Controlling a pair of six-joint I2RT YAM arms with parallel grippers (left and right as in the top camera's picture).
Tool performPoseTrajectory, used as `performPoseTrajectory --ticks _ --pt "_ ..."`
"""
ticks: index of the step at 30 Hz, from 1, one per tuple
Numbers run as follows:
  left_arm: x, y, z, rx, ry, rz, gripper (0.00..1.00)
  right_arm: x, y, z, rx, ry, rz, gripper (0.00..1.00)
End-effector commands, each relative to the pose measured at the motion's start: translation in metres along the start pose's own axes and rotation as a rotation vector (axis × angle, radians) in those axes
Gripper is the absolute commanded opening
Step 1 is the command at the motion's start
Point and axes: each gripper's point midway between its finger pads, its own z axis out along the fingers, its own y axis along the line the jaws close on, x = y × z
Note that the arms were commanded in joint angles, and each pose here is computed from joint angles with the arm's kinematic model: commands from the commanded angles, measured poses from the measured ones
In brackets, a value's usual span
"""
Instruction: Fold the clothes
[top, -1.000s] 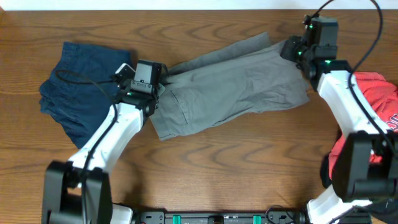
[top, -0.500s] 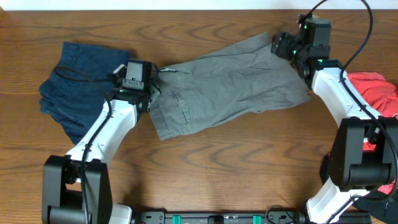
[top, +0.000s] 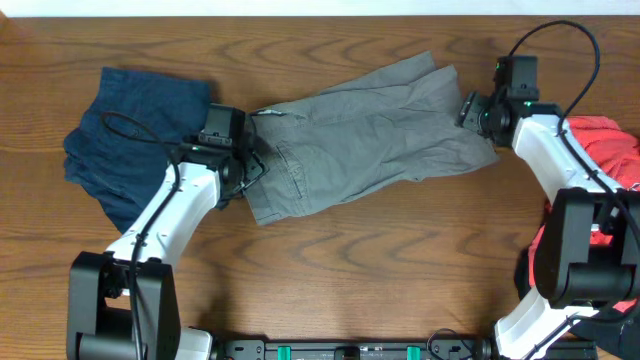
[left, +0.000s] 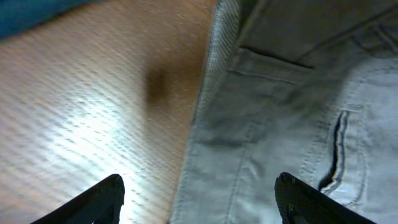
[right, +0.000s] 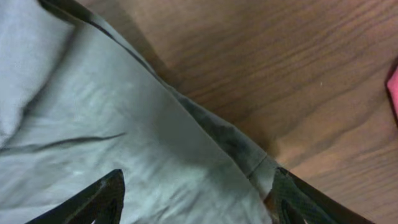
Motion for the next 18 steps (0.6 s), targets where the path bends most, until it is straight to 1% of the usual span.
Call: performPoseTrajectory --ticks 1,6,7,9,11,14,15,16,18 --pt "0.015 -0.001 0.011 0.006 0.052 0.026 0.79 0.005 -0.009 0.001 0.028 -0.032 -0.019 0.74" --pt "0.024 -0.012 0.020 0.018 0.061 0.063 0.79 0.020 -0.014 0.015 0.016 -0.060 -0.022 0.77" --pt "0.027 -0.015 0.022 0.021 0.063 0.090 0.79 0.025 -0.016 0.017 0.017 -0.059 -0.022 0.78" --pt "0.032 -0.017 0.027 0.014 0.074 0.114 0.79 0.035 -0.019 0.021 0.022 -0.046 -0.023 0.78" --pt "0.038 -0.015 0.033 -0.002 0.093 0.125 0.79 0.045 -0.023 0.024 0.030 -0.027 -0.027 0.75" --pt "0.050 -0.007 0.044 -0.049 0.136 0.137 0.78 0.063 -0.030 0.026 0.048 0.024 -0.082 0.57" --pt "0.053 -0.004 0.047 -0.064 0.149 0.139 0.78 0.070 -0.033 0.026 0.058 0.050 -0.092 0.47" --pt "0.056 0.000 0.048 -0.078 0.161 0.139 0.73 0.077 -0.037 0.026 0.074 0.072 -0.093 0.36" --pt "0.063 0.008 0.048 -0.109 0.192 0.140 0.57 0.090 -0.046 0.024 0.113 0.128 -0.100 0.13"
